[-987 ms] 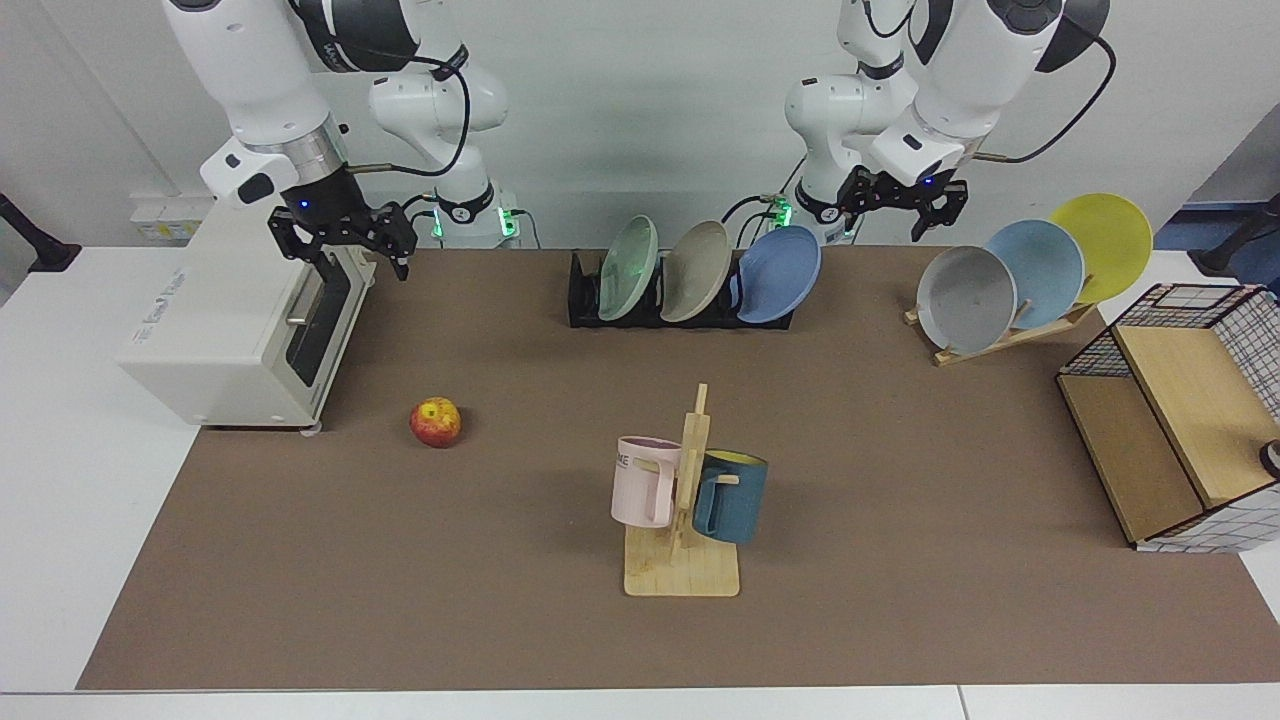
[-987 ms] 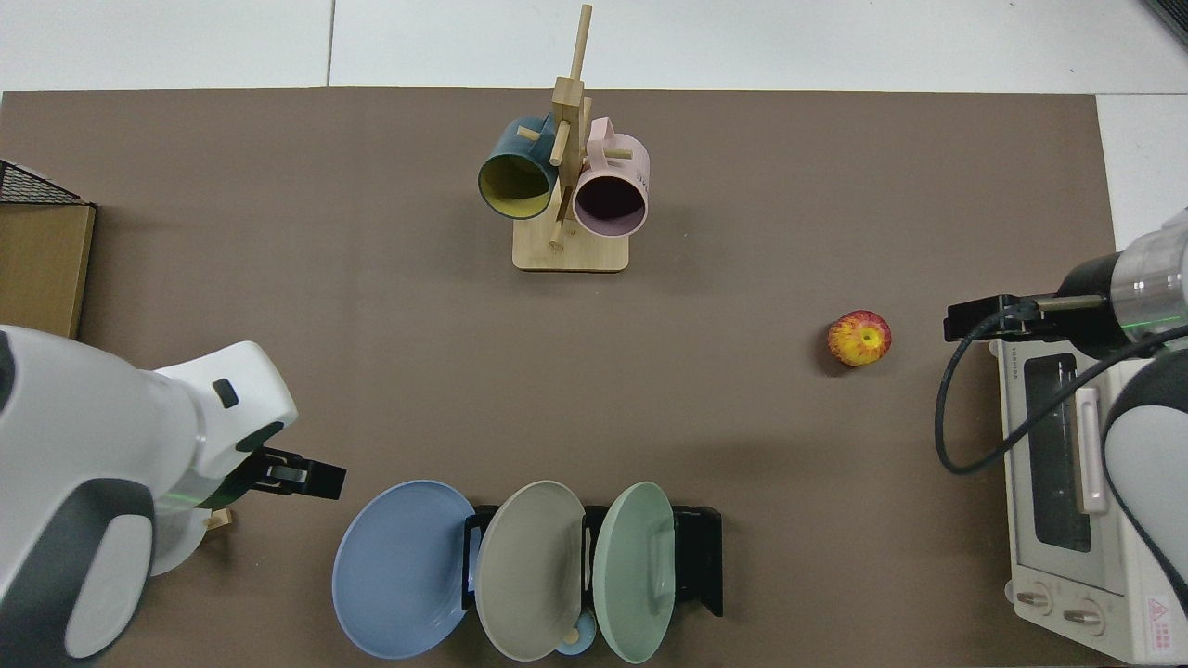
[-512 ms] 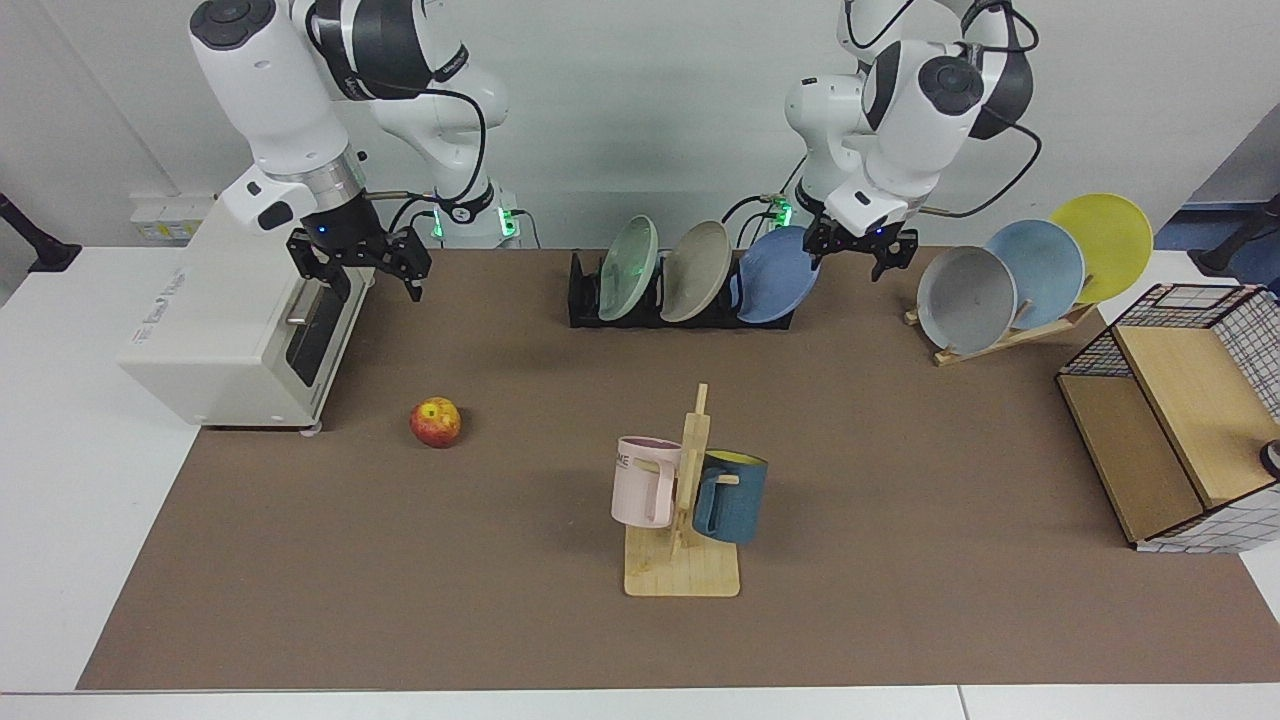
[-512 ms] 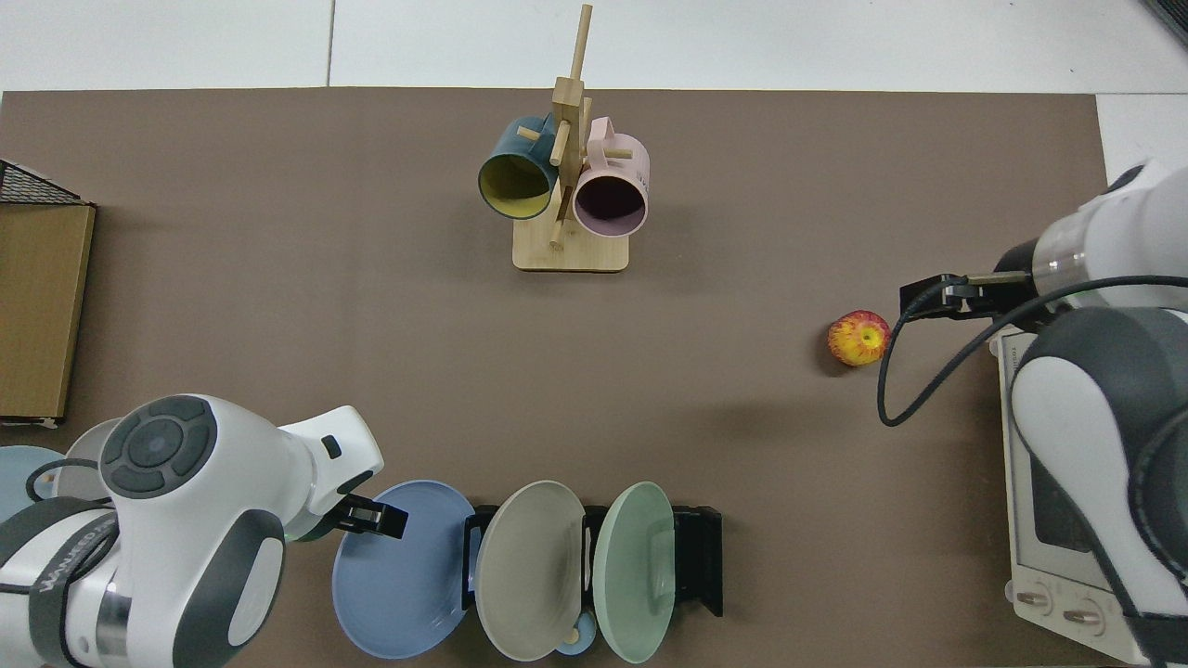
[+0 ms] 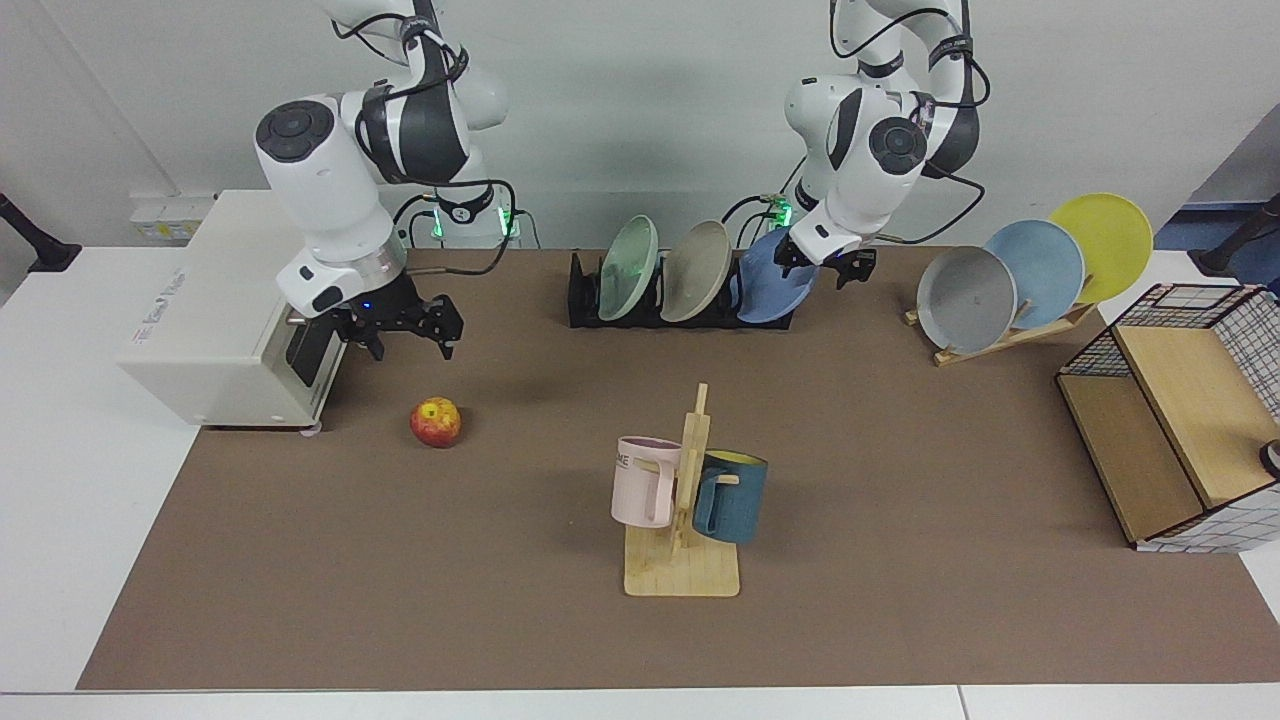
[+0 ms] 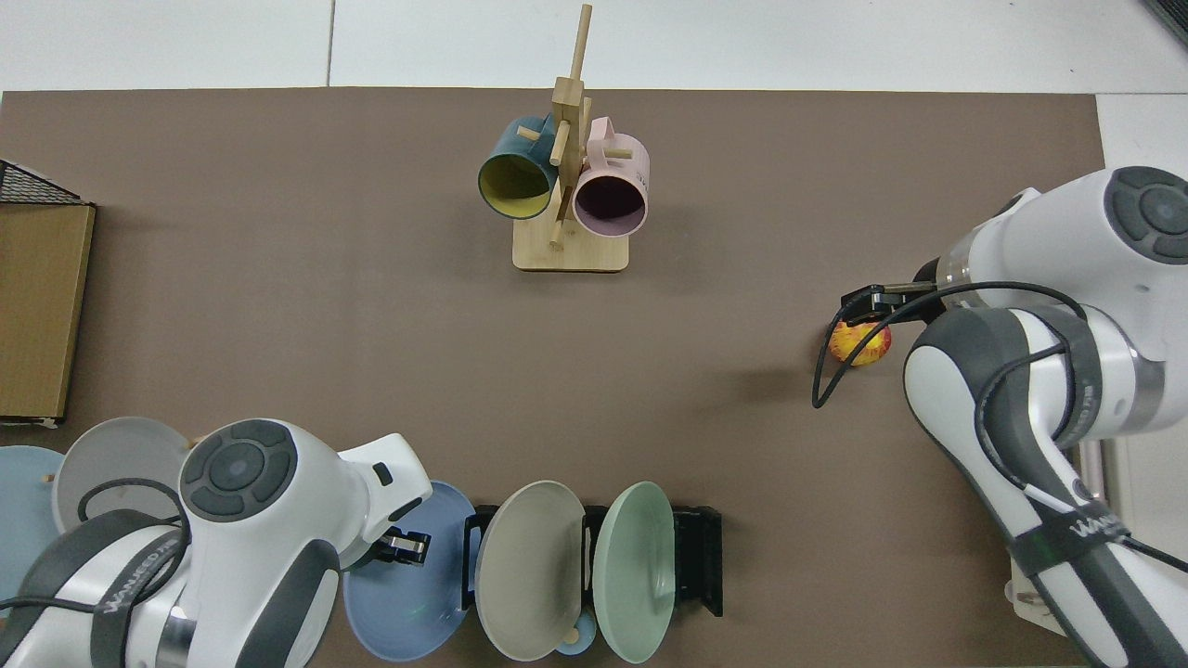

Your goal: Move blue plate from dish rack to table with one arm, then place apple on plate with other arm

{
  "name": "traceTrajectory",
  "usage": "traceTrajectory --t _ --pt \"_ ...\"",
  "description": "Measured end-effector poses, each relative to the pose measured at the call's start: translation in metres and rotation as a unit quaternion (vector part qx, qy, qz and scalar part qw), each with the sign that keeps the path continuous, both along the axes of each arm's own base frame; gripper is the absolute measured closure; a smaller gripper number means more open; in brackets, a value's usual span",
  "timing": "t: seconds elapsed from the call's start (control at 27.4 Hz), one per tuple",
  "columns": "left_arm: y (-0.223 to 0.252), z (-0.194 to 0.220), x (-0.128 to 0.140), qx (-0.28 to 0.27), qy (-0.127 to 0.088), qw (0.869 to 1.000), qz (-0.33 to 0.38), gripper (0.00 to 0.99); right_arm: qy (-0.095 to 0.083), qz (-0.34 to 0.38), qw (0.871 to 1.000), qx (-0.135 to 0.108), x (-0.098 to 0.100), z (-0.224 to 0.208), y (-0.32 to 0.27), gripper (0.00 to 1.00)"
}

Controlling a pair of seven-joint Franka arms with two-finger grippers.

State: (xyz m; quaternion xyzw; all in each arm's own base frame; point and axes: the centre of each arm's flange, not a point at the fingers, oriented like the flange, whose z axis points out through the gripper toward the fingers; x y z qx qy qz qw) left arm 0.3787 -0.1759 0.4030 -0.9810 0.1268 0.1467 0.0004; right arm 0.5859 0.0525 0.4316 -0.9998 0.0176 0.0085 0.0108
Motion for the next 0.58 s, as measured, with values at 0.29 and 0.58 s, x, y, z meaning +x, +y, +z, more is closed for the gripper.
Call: traceTrajectory --t 0.29,0.58 --pt "-0.006 0.008 -0.006 0.006 -0.002 1.000 -0.002 0.837 -0.003 0.007 1.000 -0.002 0.000 -0.037 -0.005 0.00" --pt "-0.003 0.037 0.002 0.030 -0.021 0.999 -0.017 0.868 -0.004 0.008 1.000 -0.004 -0.003 -0.067 -0.008 0.00"
